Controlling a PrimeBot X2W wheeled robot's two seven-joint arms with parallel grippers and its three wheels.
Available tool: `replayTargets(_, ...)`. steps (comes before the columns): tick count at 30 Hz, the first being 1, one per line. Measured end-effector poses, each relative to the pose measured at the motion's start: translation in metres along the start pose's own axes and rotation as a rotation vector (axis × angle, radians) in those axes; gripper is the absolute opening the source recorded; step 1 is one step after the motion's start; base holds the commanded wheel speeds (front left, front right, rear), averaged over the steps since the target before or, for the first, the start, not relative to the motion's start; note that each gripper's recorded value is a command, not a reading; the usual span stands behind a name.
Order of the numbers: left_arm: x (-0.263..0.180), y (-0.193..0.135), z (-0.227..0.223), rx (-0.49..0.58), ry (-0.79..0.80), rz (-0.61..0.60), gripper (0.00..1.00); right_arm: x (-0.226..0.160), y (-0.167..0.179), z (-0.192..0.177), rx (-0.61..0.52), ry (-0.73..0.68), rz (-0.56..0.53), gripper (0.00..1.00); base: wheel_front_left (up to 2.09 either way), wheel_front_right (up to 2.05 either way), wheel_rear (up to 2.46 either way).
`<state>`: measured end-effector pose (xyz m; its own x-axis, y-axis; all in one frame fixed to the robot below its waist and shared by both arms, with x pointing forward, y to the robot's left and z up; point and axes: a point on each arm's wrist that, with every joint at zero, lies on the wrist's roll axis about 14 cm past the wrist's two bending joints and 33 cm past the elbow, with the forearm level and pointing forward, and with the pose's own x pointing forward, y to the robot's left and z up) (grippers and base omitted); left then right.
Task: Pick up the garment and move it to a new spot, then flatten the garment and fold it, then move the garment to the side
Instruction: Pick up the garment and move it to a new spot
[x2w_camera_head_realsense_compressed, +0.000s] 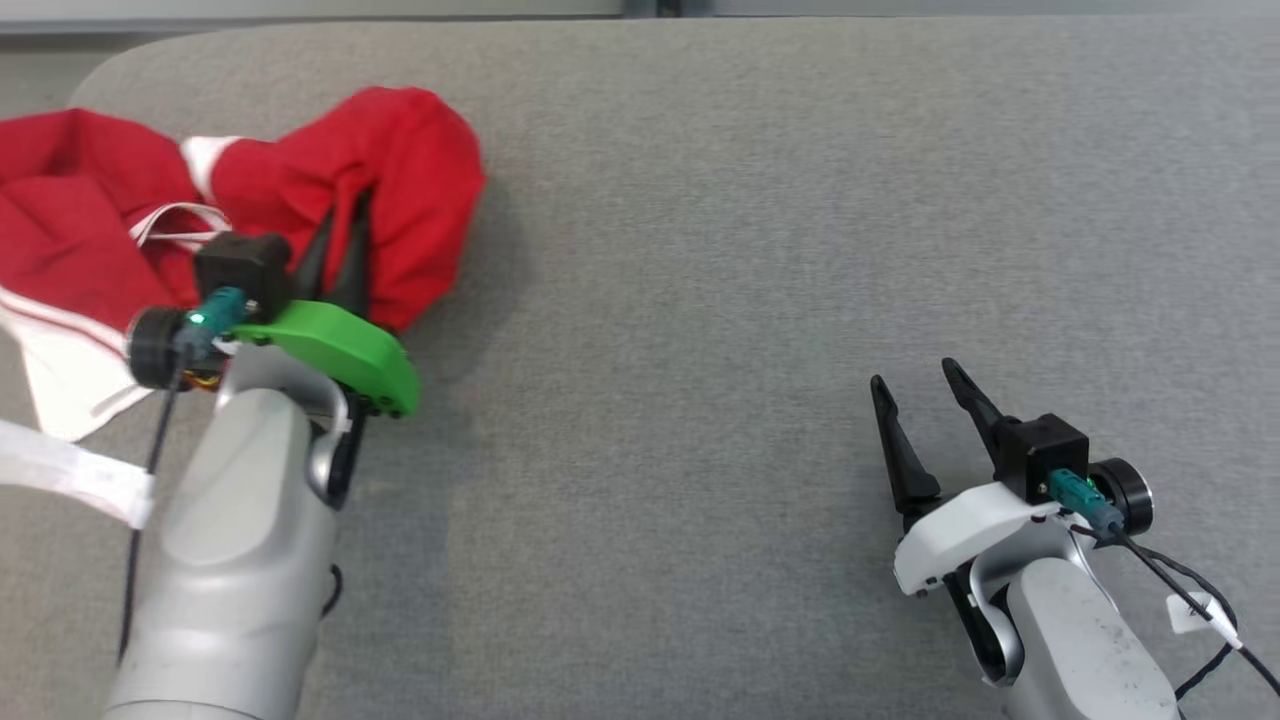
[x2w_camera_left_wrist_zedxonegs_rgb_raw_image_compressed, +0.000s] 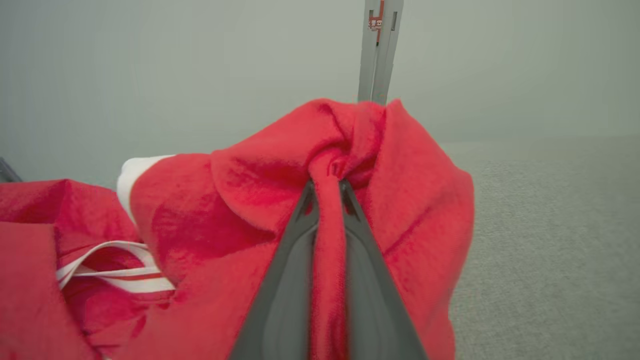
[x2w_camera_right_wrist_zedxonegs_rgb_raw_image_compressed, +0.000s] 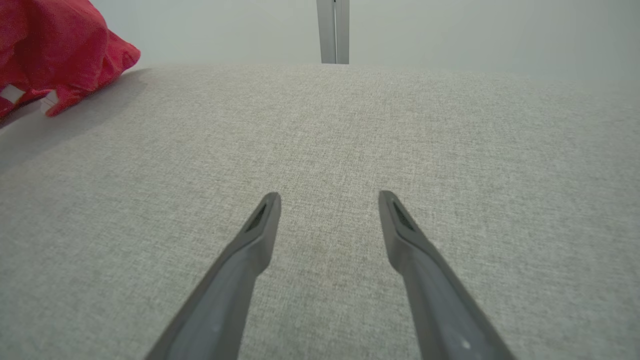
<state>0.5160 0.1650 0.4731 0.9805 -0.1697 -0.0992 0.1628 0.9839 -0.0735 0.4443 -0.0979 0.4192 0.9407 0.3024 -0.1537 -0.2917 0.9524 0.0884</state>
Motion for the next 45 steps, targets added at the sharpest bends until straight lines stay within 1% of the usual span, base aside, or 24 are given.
replayTargets(6,0.009,-0.094,0.003,-0.023,-0.021,-0.23,0.0,-0.02,-0.022,0.009,0.005,-0.021,-0.076,1.0,0.0,0.0,0.0)
replayTargets(8,0.009,-0.13,0.005,-0.055,-0.03,-0.318,0.0,-0.03,-0.032,0.011,0.003,-0.024,-0.111,1.0,0.0,0.0,0.0)
replayTargets(12,-0.001,-0.196,0.005,-0.044,-0.035,-0.501,0.0,-0.049,-0.053,0.015,0.015,-0.036,-0.186,1.0,0.0,0.0,0.0)
replayTargets(15,-0.012,-0.232,0.003,-0.047,-0.033,-0.601,0.0,-0.064,-0.071,0.02,0.02,-0.053,-0.247,1.0,0.0,0.0,0.0)
replayTargets(18,-0.022,-0.252,-0.004,-0.053,-0.016,-0.657,0.0,-0.078,-0.081,0.022,0.02,-0.059,-0.289,1.0,0.0,0.0,0.0)
replayTargets(19,-0.025,-0.257,-0.007,-0.042,-0.01,-0.669,0.07,-0.083,-0.084,0.023,0.021,-0.063,-0.303,1.0,0.0,0.0,0.0)
replayTargets(20,-0.027,-0.257,-0.01,-0.042,-0.004,-0.669,0.45,-0.087,-0.087,0.024,0.021,-0.067,-0.313,1.0,0.0,0.0,0.0)
replayTargets(21,-0.029,-0.255,-0.014,-0.052,0.007,-0.657,1.0,-0.09,-0.089,0.025,0.022,-0.072,-0.323,1.0,0.0,0.0,0.0)
replayTargets(23,-0.031,-0.245,-0.02,-0.044,0.018,-0.618,1.0,-0.096,-0.091,0.029,0.024,-0.086,-0.334,1.0,0.0,0.0,0.0)
replayTargets(26,-0.029,-0.216,-0.022,-0.038,0.013,-0.506,1.0,-0.101,-0.092,0.035,0.025,-0.107,-0.343,1.0,0.0,0.0,0.0)
replayTargets(33,-0.046,-0.134,-0.029,-0.048,0.003,-0.218,1.0,-0.097,-0.08,0.049,0.023,-0.151,-0.307,1.0,0.0,0.0,0.0)
replayTargets(36,-0.063,-0.102,-0.035,-0.064,0.007,-0.104,1.0,-0.096,-0.073,0.051,0.028,-0.161,-0.287,1.0,0.0,0.0,0.0)
replayTargets(42,-0.099,-0.058,-0.04,-0.074,0.004,0.043,1.0,-0.096,-0.057,0.054,0.029,-0.172,-0.246,1.0,0.0,0.0,0.0)
replayTargets(45,-0.113,-0.049,-0.044,-0.063,0.013,0.068,1.0,-0.094,-0.048,0.054,0.028,-0.171,-0.219,1.0,0.0,0.0,0.0)
